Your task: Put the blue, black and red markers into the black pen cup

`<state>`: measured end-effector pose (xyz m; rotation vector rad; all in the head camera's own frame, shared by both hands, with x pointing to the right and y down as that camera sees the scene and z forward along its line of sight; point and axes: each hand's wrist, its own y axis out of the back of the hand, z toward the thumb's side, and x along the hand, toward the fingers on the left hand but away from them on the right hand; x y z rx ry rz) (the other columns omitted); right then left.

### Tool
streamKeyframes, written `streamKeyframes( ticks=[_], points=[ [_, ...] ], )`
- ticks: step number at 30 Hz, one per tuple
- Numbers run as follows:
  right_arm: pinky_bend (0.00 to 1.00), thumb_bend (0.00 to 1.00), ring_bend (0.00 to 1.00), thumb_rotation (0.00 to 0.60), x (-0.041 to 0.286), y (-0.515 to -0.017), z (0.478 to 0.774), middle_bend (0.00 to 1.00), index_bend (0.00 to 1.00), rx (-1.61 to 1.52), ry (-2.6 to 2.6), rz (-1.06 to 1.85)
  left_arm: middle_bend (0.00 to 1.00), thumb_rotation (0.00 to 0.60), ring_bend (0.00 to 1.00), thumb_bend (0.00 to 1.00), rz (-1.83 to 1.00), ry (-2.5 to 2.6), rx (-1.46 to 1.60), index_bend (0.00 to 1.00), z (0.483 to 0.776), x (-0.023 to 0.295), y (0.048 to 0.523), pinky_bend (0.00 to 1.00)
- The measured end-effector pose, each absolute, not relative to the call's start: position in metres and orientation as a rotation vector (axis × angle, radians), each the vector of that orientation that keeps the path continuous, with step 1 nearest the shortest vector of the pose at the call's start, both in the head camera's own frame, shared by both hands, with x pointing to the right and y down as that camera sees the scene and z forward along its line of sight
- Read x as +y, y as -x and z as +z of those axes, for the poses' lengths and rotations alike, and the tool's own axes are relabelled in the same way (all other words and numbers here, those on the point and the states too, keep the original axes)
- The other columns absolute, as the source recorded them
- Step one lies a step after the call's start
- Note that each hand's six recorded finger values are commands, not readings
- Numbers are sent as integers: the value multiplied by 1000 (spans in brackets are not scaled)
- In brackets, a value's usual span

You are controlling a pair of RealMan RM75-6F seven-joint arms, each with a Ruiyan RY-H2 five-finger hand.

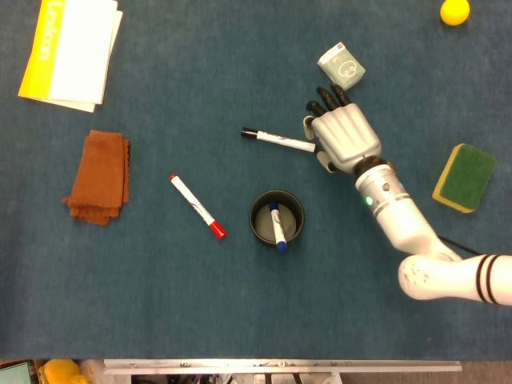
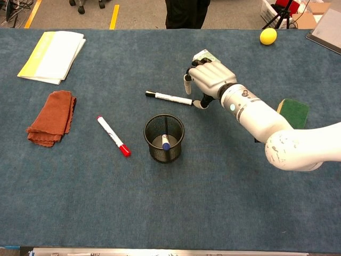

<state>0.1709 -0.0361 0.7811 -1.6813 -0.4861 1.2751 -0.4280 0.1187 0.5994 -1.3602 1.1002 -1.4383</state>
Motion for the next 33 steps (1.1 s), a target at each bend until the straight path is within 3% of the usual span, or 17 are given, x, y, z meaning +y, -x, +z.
streamKeyframes(
  ticks=[6,12,18,24,33],
  points=[
    [6,187,0,600,-37,-163,790,237,460,-506,1654,1303,246,600,173,331,-1444,1357,1101,311,600,119,430,183],
    [6,187,0,600,-38,-159,794,239,468,-506,1655,1314,246,600,173,332,-1447,1358,1100,311,600,119,431,183],
    [6,207,0,600,-38,-153,798,243,484,-505,1658,1316,246,600,173,332,-1454,1355,1099,311,600,119,432,183],
    [6,293,0,600,-41,-152,801,252,505,-508,1645,1323,246,600,173,331,-1458,1350,1103,311,600,119,433,183],
    [6,297,0,600,-48,-156,803,253,505,-511,1610,1346,246,600,173,331,-1465,1349,1100,311,600,120,435,183]
  ],
)
